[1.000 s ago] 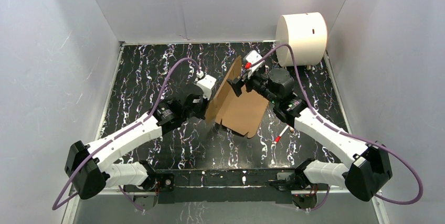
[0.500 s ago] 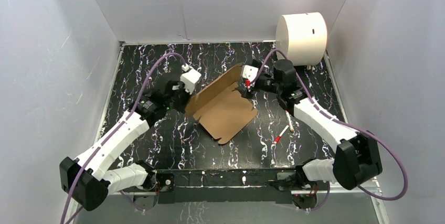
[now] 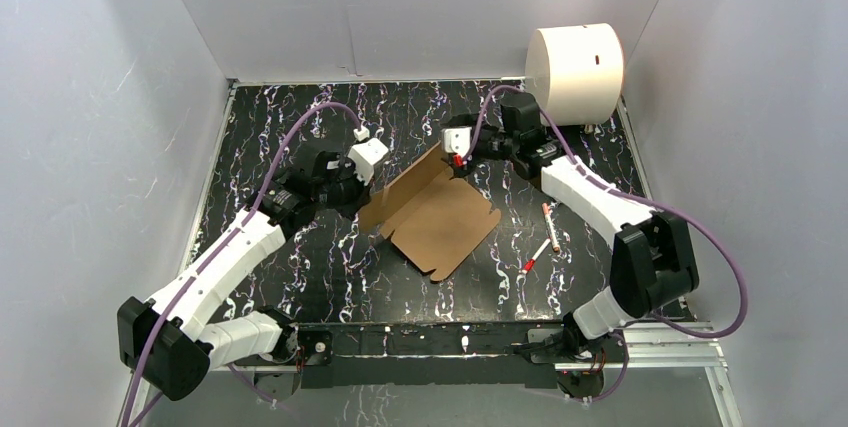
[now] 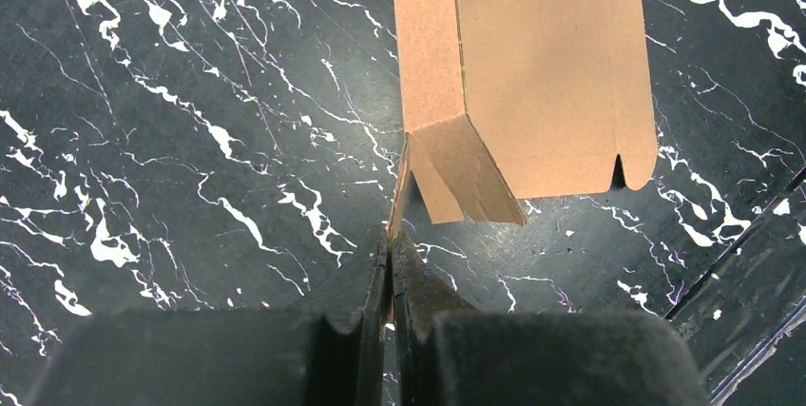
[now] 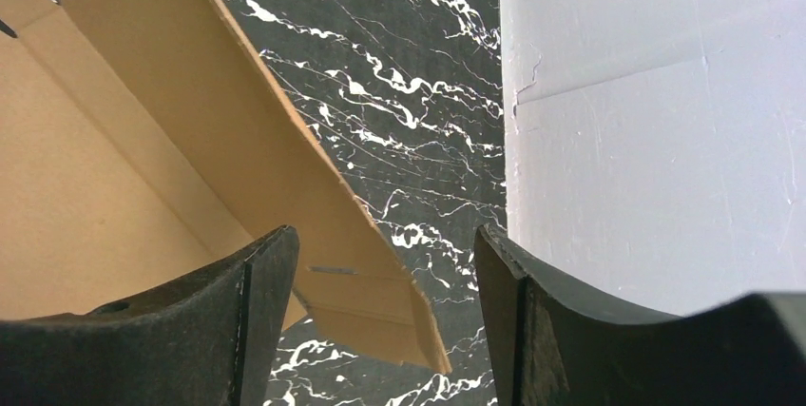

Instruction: Fold the paper box

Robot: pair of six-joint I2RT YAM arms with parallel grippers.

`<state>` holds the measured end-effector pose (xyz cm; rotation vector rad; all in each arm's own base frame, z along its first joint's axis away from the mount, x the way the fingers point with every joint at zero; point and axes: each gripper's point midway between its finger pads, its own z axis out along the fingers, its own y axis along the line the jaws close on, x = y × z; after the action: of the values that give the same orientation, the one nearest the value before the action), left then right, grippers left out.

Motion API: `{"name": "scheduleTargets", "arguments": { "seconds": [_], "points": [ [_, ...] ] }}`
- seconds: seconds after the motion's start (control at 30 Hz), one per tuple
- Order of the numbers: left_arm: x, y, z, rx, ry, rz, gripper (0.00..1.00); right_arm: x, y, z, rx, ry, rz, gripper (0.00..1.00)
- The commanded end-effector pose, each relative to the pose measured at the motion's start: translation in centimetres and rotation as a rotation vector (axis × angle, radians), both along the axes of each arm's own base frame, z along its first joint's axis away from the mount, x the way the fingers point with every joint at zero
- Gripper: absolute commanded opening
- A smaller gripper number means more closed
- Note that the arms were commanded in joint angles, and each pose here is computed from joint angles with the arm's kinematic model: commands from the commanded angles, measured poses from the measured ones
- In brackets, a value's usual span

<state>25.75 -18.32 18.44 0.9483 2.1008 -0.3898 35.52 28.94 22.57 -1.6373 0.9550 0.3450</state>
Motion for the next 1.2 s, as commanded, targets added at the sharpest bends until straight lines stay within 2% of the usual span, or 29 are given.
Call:
{"name": "scheduleTargets", "arguments": {
  "seconds": [0.0, 0.13, 0.3, 0.43, 0.63, 0.67, 0.73, 0.77, 0.87, 1.0, 1.17],
  "points": [
    [-0.4, -0.4, 0.5, -0.024, -0.019, -0.04, 0.0, 1.0, 0.5, 0.5, -0.064, -0.061, 0.057, 0.73],
    [-0.4, -0.3, 0.5, -0.022, -0.02, -0.042, 0.0, 1.6, 0.5, -1.2, -0.097, -0.042, 0.06, 0.64],
    [-0.3, -0.3, 0.2, -0.016, -0.017, -0.037, 0.0, 2.2, 0.1, -1.9, -0.116, -0.06, 0.028, 0.39],
    [0.0, -0.1, 0.0, -0.012, -0.013, -0.027, 0.0, 2.4, -0.1, -2.2, -0.126, -0.066, 0.01, 0.23],
    [1.9, 0.8, -0.2, -0.02, -0.006, 0.086, 0.0, 1.9, -0.5, -1.7, -0.104, -0.078, -0.016, 0.0],
    [2.5, 1.0, -0.1, -0.026, -0.01, 0.122, 0.02, 1.7, -0.7, -1.6, -0.1, -0.076, -0.022, 0.0],
    [3.7, 1.4, 0.4, -0.044, -0.009, 0.216, 0.12, 1.4, -0.9, -1.2, -0.097, -0.074, -0.042, 0.0],
    [4.0, 1.1, 0.8, -0.069, -0.002, 0.237, 0.13, 1.1, -1.0, -0.9, -0.095, -0.079, -0.05, 0.0],
    [4.8, -0.3, 2.6, -0.209, -0.013, 0.29, 0.2, 0.0, -0.9, -0.7, -0.105, -0.083, -0.077, 0.0],
    [5.9, -0.1, 4.4, -0.365, -0.098, 0.404, 0.27, -0.9, -1.0, -1.1, -0.154, -0.054, -0.141, 0.0],
    [6.6, 1.4, 5.9, -0.491, -0.237, 0.507, 0.33, -2.0, -1.6, -1.2, -0.197, -0.053, -0.245, 0.0]
  ]
}}
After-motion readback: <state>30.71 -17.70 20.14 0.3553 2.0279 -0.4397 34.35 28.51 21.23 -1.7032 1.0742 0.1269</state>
